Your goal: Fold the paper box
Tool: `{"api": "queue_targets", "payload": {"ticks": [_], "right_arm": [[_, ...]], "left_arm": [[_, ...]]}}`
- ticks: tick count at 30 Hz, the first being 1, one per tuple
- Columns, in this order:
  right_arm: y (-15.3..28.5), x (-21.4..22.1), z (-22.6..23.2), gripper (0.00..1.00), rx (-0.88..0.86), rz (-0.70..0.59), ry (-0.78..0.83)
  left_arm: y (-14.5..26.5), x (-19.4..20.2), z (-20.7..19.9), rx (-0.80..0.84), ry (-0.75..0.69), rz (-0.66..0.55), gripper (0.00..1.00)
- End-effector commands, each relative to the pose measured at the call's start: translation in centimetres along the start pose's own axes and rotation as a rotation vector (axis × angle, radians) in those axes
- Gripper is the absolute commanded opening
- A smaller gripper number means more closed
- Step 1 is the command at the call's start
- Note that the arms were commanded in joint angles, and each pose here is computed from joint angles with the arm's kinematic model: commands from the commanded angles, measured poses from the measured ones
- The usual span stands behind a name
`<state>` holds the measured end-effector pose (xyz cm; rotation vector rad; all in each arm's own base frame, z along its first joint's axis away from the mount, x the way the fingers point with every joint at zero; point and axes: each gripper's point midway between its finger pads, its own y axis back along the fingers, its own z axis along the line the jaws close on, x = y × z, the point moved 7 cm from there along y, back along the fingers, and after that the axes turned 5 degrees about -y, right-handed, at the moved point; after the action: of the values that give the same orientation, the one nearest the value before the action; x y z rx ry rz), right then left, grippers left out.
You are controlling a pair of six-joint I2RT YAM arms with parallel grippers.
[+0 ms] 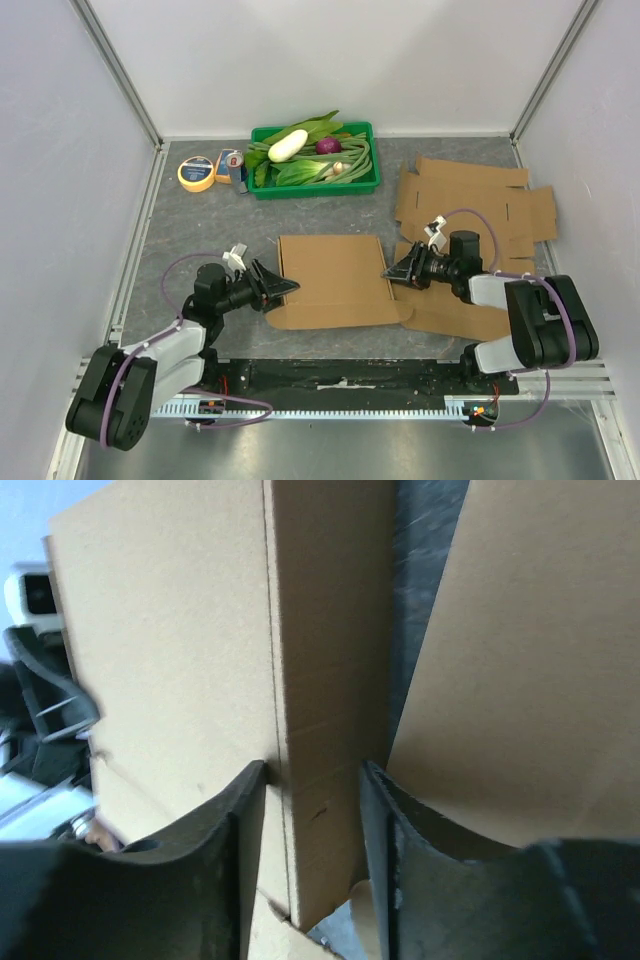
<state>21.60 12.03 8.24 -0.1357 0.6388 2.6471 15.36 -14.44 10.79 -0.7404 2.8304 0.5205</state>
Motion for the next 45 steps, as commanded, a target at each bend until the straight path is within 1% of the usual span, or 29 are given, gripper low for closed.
{"api": "queue_targets", "payload": {"ticks": [1, 2, 3, 4, 5, 6, 7, 8, 10, 11, 12, 13, 14, 15, 16, 17, 18, 19, 21, 22, 23, 25, 29, 31, 32, 35, 41, 43, 45], "right_arm": [[0.7, -0.8, 0.4, 0.57, 0.175, -0.103, 0.103], [0.9, -0.4, 0.9, 0.64, 0.220, -0.085, 0.110], [1.1, -1.6, 2.6, 0.76, 0.222, -0.118, 0.171], [1.8, -2.2, 4.0, 0.81, 0.234, -0.145, 0.230], [2.4, -1.8, 3.7, 0.86, 0.361, -0.135, 0.308], [2.8, -3.3, 6.4, 0.92, 0.393, -0.186, 0.413], [3.4, -3.4, 8.2, 0.96, 0.437, -0.235, 0.516], [2.9, -2.2, 9.7, 0.98, 0.494, -0.226, 0.686], [2.9, -1.0, 14.7, 0.98, 0.411, -0.270, 0.894], [2.3, 1.3, 17.0, 0.98, 0.366, -0.267, 1.058], [2.6, 2.4, 19.0, 0.98, 0.308, -0.291, 1.151], [2.4, 3.9, 20.1, 0.98, 0.267, -0.276, 1.241], [2.0, 7.6, 21.7, 0.98, 0.179, -0.217, 1.367], [1.7, 8.3, 22.1, 0.98, 0.240, -0.233, 1.507], [1.4, 9.5, 22.2, 0.98, 0.257, -0.222, 1.585], [0.9, 12.0, 22.6, 0.98, 0.228, -0.200, 1.681], [-0.2, 12.2, 21.5, 0.98, 0.341, -0.207, 1.774], [-0.6, 12.8, 21.3, 0.98, 0.356, -0.193, 1.815], [-1.3, 13.8, 21.6, 0.98, 0.343, -0.220, 1.849], [-1.4, 14.0, 21.9, 0.98, 0.323, -0.231, 1.895], [-1.6, 14.2, 22.6, 0.98, 0.294, -0.288, 1.886], [-2.1, 14.0, 22.1, 0.98, 0.339, -0.297, 1.956], [-3.6, 14.4, 21.8, 0.98, 0.372, -0.272, 2.051], [-4.2, 14.3, 21.2, 0.98, 0.417, -0.280, 2.088], [-4.3, 14.2, 21.5, 0.98, 0.424, -0.302, 2.094], [-4.8, 14.4, 21.6, 0.98, 0.399, -0.306, 2.112], [-5.8, 14.2, 21.0, 0.98, 0.421, -0.274, 2.146], [-5.9, 13.9, 21.0, 0.95, 0.424, -0.270, 2.137], [-5.9, 13.6, 21.1, 0.88, 0.427, -0.268, 2.141]], "left_arm": [[0.5, -1.0, -2.5, 0.039, 0.024, -0.036, 0.56], [0.5, -1.6, -3.1, 0.040, 0.010, -0.050, 0.54], [0.7, -1.7, -3.4, 0.040, 0.014, -0.045, 0.54], [0.9, -1.8, -3.4, 0.027, 0.030, -0.040, 0.53], [1.1, -2.2, -4.1, 0.034, 0.028, -0.041, 0.52], [1.4, -2.5, -4.2, 0.035, 0.052, -0.034, 0.49], [1.5, -2.4, -4.0, 0.006, 0.099, -0.015, 0.46], [1.7, -3.1, -4.4, 0.002, 0.130, -0.024, 0.45], [2.1, -3.1, -4.4, -0.019, 0.206, 0.011, 0.45], [2.4, -3.7, -4.8, -0.021, 0.229, 0.008, 0.43], [2.6, -3.7, -4.9, -0.025, 0.252, 0.026, 0.43], [2.8, -4.1, -5.5, -0.023, 0.254, 0.024, 0.43], [3.2, -4.0, -5.2, -0.059, 0.312, 0.030, 0.43], [3.6, -4.1, -5.5, -0.062, 0.322, 0.022, 0.44], [3.9, -4.3, -5.9, -0.063, 0.340, 0.019, 0.44], [4.3, -4.5, -6.0, -0.067, 0.387, 0.006, 0.45], [4.6, -4.5, -6.5, -0.051, 0.397, 0.015, 0.46], [4.6, -4.7, -6.9, -0.051, 0.405, 0.030, 0.46], [4.7, -4.3, -6.7, -0.079, 0.471, 0.066, 0.46], [4.6, -4.2, -6.5, -0.072, 0.487, 0.074, 0.45], [4.6, -4.3, -6.7, -0.052, 0.508, 0.075, 0.40], [4.8, -4.2, -6.8, -0.027, 0.495, 0.070, 0.39], [4.8, -3.7, -6.2, -0.014, 0.558, 0.077, 0.39], [4.9, -3.7, -6.4, 0.003, 0.557, 0.084, 0.39], [4.9, -3.7, -6.5, 0.006, 0.551, 0.082, 0.39], [4.9, -3.5, -6.4, 0.013, 0.567, 0.094, 0.39], [4.9, -3.6, -6.6, 0.034, 0.571, 0.108, 0.39], [4.9, -3.6, -6.6, 0.038, 0.567, 0.110, 0.40], [4.9, -3.6, -6.8, 0.048, 0.560, 0.114, 0.40]]}}
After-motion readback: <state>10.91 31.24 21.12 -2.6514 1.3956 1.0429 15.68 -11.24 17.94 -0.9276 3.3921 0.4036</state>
